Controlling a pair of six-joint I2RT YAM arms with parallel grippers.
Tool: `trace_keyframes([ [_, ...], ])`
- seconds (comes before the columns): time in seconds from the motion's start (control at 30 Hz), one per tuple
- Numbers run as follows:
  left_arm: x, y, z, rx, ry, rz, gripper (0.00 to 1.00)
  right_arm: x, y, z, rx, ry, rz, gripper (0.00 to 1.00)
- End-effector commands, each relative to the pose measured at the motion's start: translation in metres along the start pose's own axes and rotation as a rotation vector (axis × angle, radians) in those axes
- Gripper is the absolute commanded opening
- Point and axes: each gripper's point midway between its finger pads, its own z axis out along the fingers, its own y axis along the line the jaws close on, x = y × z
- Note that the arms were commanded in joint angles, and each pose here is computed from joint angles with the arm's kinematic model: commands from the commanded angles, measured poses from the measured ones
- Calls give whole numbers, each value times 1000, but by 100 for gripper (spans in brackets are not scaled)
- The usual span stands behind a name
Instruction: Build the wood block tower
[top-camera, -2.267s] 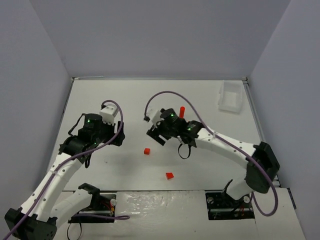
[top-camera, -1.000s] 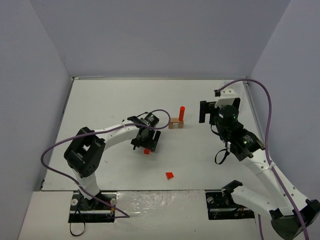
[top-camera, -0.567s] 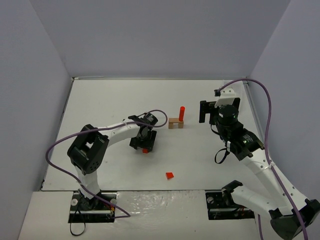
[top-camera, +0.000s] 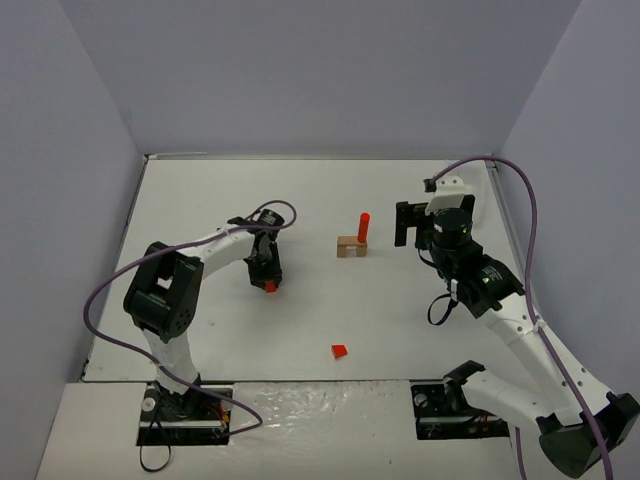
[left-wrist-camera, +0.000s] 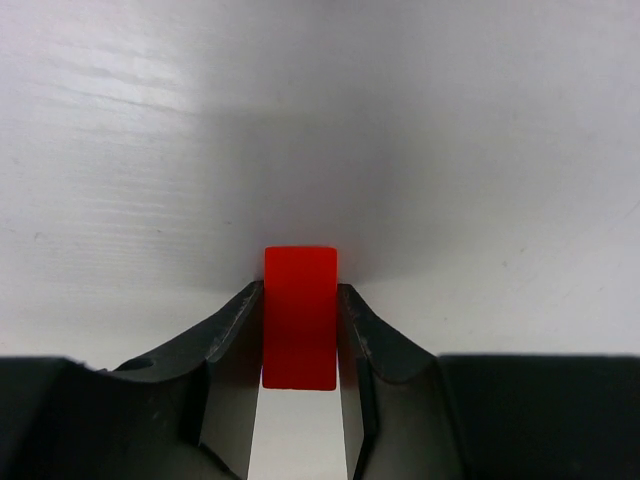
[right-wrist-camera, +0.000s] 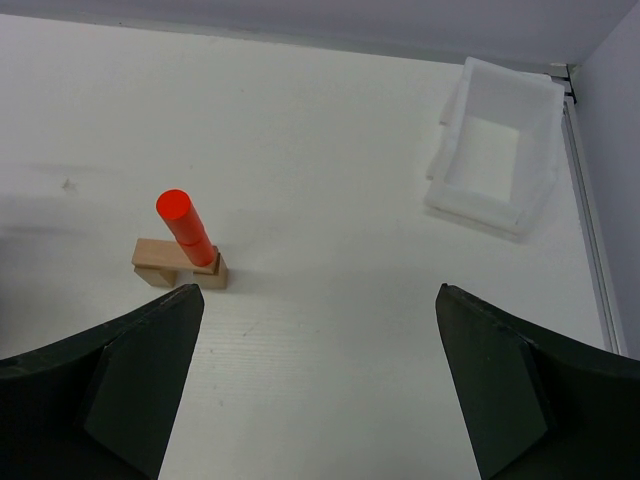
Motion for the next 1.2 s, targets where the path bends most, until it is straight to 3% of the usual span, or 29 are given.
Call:
trace_keyframes([
  [0.0, -24, -4, -8, 58, -43, -309, 3, -25, 0, -1, -1, -75, 50, 100],
  [0.2, -40, -25, -6, 155, -52, -527, 20, -24, -1, -4, -5, -80, 59, 100],
  [0.3, -47, -37, -3, 201, -39, -610, 42, -23, -1, -6, -8, -83, 62, 100],
  [0.43, -58, -47, -6, 233, -45, -674, 62, -23, -2, -9, -9, -87, 67, 100],
  [0.63, -77, -51, -44, 284, -139, -616, 68, -22, -3, -10, -12, -82, 55, 100],
  [0.83, -88, -20, -116, 224, -365, -213, 68, -26, -3, -11, -21, -86, 17, 100],
  [1.03, -83, -10, -158, 251, -542, 446, 68, -26, -1, -12, -41, -88, -11, 100],
  [1.17, -75, -23, -158, 324, -608, 909, 68, -27, 4, -11, -71, -86, -32, 100],
])
